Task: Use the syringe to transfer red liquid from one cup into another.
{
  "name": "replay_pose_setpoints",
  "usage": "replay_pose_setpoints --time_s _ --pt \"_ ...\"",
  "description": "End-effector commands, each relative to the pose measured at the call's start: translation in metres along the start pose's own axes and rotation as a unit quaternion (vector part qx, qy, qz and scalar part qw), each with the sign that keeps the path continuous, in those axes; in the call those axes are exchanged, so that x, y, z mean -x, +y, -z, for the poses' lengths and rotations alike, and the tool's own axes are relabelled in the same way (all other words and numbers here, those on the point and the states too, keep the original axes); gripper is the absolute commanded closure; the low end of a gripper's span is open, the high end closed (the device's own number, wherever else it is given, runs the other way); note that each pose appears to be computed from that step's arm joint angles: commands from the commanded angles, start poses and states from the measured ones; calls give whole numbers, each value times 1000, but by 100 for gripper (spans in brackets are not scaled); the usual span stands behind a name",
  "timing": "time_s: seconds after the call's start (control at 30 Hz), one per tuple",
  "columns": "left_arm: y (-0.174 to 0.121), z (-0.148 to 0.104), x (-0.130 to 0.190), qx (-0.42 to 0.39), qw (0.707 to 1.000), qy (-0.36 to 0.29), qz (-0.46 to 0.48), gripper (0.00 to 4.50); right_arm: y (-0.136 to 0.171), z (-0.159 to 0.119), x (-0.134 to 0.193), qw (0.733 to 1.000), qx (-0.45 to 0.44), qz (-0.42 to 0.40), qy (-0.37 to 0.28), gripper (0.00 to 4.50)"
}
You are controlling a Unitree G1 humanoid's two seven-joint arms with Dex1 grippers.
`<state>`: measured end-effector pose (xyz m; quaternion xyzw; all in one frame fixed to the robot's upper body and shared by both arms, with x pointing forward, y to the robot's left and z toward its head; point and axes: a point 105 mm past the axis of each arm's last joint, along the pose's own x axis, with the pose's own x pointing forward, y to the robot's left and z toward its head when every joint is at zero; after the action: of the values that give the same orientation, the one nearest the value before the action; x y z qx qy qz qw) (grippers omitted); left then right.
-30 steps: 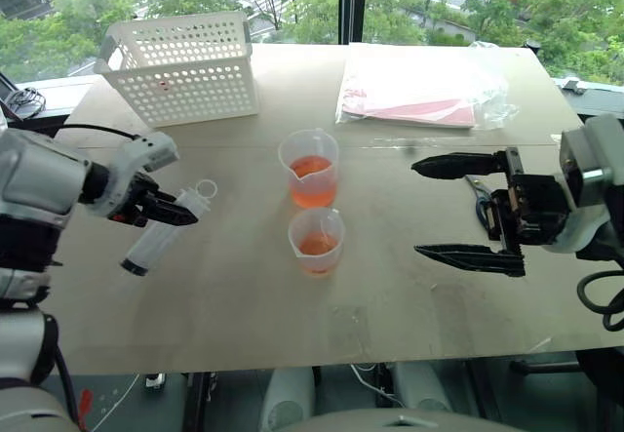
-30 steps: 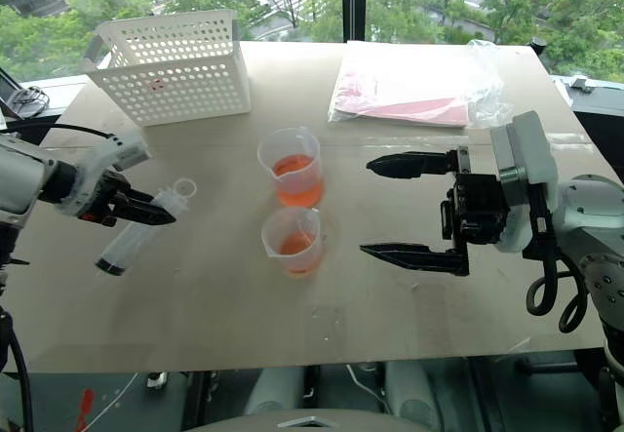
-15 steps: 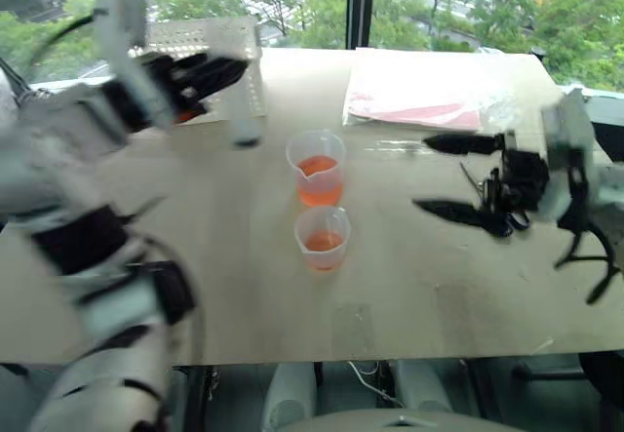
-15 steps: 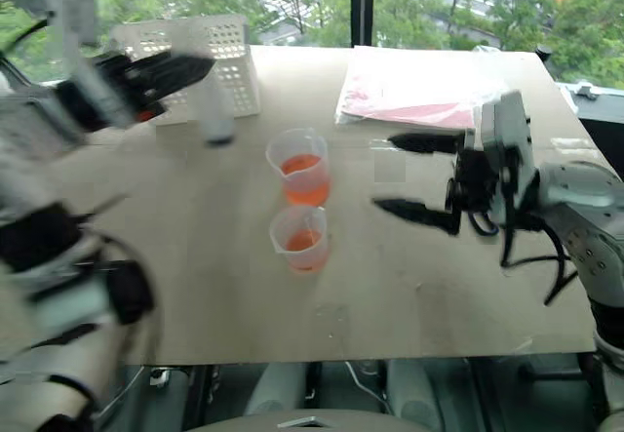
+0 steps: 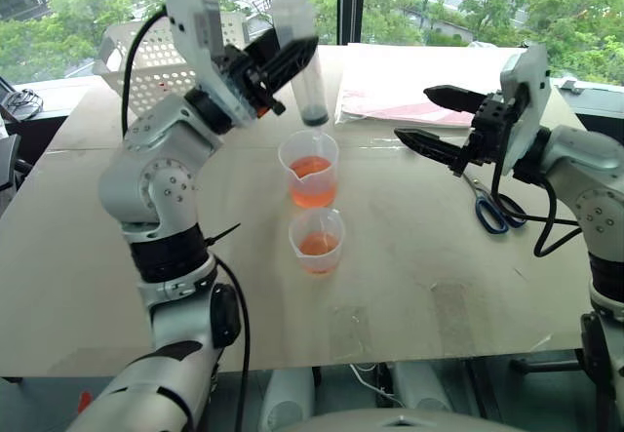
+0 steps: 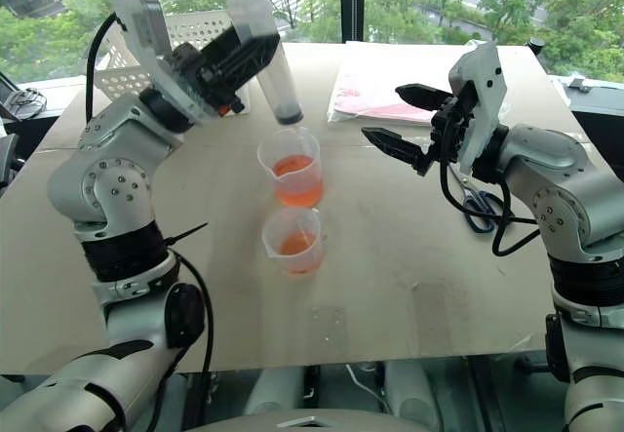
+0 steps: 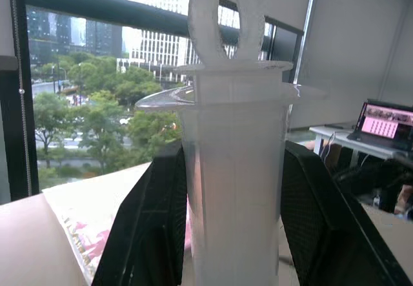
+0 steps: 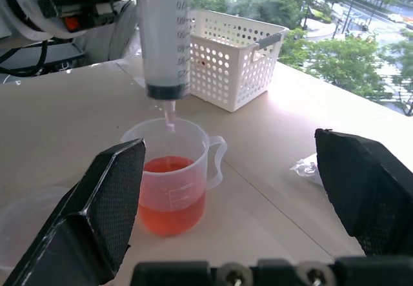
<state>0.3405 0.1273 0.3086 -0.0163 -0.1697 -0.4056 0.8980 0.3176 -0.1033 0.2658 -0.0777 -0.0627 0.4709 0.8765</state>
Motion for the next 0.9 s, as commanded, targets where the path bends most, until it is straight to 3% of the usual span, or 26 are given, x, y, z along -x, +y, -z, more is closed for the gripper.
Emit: replay_pose_setpoints --time_s 0.03,0.57,0.9 --pt "-7 3 3 -24 999 16 33 309 3 -17 -3 1000 0 -7 -18 0" --pt "5 60 2 -49 995 65 53 309 -12 -47 -56 1000 -2 -2 -2 0" --pt "-1 68 6 -44 996 60 45 309 -6 -47 -93 1000 12 10 5 0"
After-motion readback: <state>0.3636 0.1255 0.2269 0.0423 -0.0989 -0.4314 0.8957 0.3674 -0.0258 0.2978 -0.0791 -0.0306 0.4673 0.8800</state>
